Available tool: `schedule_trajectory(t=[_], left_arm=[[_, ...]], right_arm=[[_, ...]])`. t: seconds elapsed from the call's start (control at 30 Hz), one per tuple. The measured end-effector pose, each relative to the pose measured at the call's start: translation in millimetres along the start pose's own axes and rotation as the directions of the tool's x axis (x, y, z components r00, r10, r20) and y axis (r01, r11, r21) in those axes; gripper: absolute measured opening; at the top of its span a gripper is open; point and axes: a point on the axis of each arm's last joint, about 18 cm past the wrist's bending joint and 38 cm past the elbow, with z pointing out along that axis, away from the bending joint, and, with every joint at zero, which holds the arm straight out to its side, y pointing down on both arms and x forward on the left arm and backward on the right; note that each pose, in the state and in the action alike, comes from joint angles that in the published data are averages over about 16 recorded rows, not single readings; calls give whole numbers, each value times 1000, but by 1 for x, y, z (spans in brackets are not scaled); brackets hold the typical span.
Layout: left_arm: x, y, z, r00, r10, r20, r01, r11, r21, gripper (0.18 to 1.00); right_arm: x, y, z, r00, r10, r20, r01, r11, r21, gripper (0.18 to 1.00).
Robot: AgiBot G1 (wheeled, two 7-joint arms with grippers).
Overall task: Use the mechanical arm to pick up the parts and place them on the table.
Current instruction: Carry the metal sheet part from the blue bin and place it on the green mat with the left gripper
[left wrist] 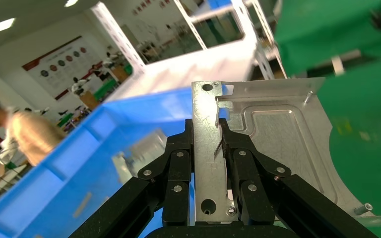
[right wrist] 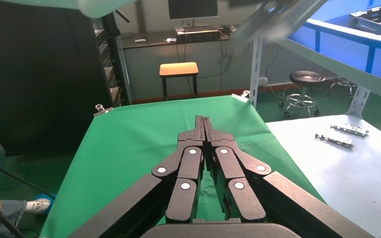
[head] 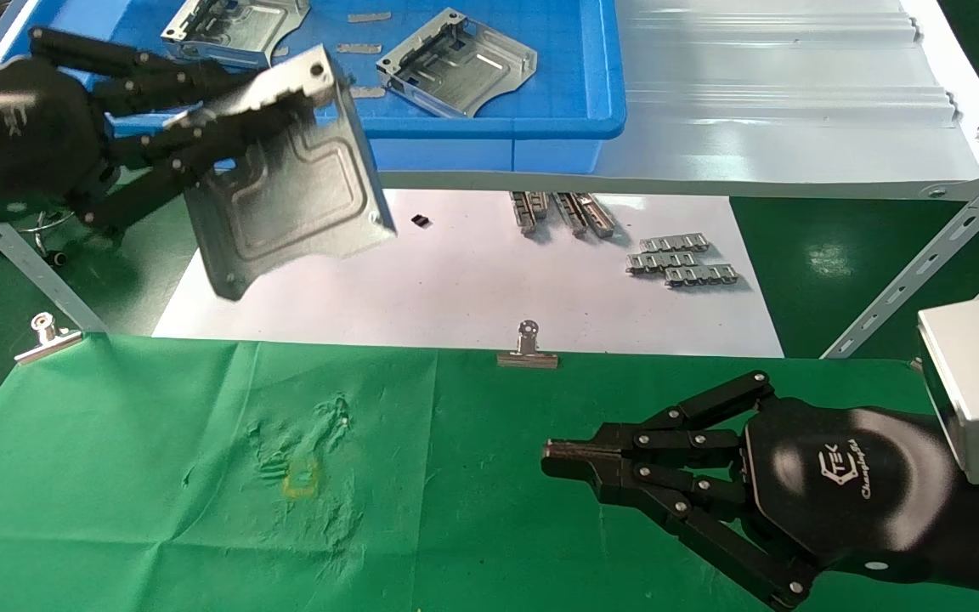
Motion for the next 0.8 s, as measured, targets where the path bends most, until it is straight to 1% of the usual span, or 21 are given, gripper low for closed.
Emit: schedule_trajectory(t=[0.1, 0.23, 0.5, 0.67, 0.8], left_arm=[[20, 12, -7, 998, 33, -47, -35, 999, -35, 271], [49, 33, -15, 992, 55, -118, -66, 994, -89, 271], [105, 81, -26, 961, 79, -266, -129, 976, -176, 270], [130, 109, -28, 941, 87, -327, -162, 964, -211, 270], [139, 127, -28, 932, 102, -349, -193, 953, -235, 270]], right_arm=[[0, 0, 0, 1000, 0, 0, 0, 1000, 0, 192], [0, 0, 0, 1000, 0, 0, 0, 1000, 0, 192], [0, 0, 0, 1000, 0, 0, 0, 1000, 0, 192], [0, 0, 0, 1000, 0, 0, 0, 1000, 0, 192], [0, 0, 0, 1000, 0, 0, 0, 1000, 0, 192]])
